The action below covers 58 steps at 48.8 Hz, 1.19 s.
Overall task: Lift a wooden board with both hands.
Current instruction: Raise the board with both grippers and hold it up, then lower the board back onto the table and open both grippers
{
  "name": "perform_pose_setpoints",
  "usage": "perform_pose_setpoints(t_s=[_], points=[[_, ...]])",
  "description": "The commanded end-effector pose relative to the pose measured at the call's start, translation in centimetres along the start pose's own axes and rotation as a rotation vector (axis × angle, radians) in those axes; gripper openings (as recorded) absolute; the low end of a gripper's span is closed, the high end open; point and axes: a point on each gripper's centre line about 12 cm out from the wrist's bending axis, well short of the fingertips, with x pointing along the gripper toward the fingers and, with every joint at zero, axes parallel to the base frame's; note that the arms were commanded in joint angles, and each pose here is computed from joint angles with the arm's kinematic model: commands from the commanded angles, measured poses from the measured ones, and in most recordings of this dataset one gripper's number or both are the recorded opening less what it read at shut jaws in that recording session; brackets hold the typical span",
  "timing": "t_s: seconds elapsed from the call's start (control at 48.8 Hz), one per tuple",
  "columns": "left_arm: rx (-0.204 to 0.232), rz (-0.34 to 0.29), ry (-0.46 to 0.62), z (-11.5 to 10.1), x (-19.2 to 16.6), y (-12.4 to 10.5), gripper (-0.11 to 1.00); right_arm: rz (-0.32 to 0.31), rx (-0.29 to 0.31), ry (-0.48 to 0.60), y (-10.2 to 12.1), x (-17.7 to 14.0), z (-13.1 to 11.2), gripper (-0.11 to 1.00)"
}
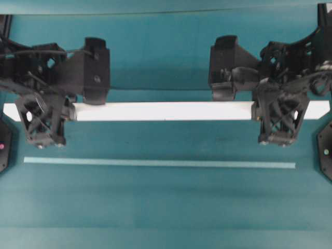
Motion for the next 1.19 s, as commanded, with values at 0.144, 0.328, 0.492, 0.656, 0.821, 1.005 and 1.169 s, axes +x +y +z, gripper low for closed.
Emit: perform_pose_setpoints(t_s=[0.144,0.328,0.492,0.656,0.821,1.005,1.169], points=[[0.004,-0.002,-0.028,0.1,2.9,-0.2,0.17,0.007,-0.009,-0.006,0.5,3.4,-0.5,0.21],[0.003,-0.002,0.02,-0.9,6.4,-0.4,0.17,0.008,-0.027,0.001,0.7,6.7,-1.5,0.21],[0.001,-0.006,0.035,-1.7,8.8,-0.6,0.17,0.009,-0.022,-0.022,0.7,8.9,-2.2,0.21],[-0.012,-0.006,0.038,-2.6,11.0,-0.6,0.17,0.006,-0.025,0.004,0.6,11.1,-3.0,0.21],[-0.024,-0.008,0.04,-3.4,12.6,-0.7,0.17,0.007,-0.027,0.002,0.7,12.7,-3.2,0.21],[-0.026,-0.009,0.06,-4.7,14.6,-0.8,0.17,0.01,-0.035,0.038,0.9,14.9,-3.9,0.21],[-0.021,-0.013,0.043,-5.2,16.6,-1.1,0.17,0.029,-0.035,0.023,1.3,16.2,-4.0,0.21]])
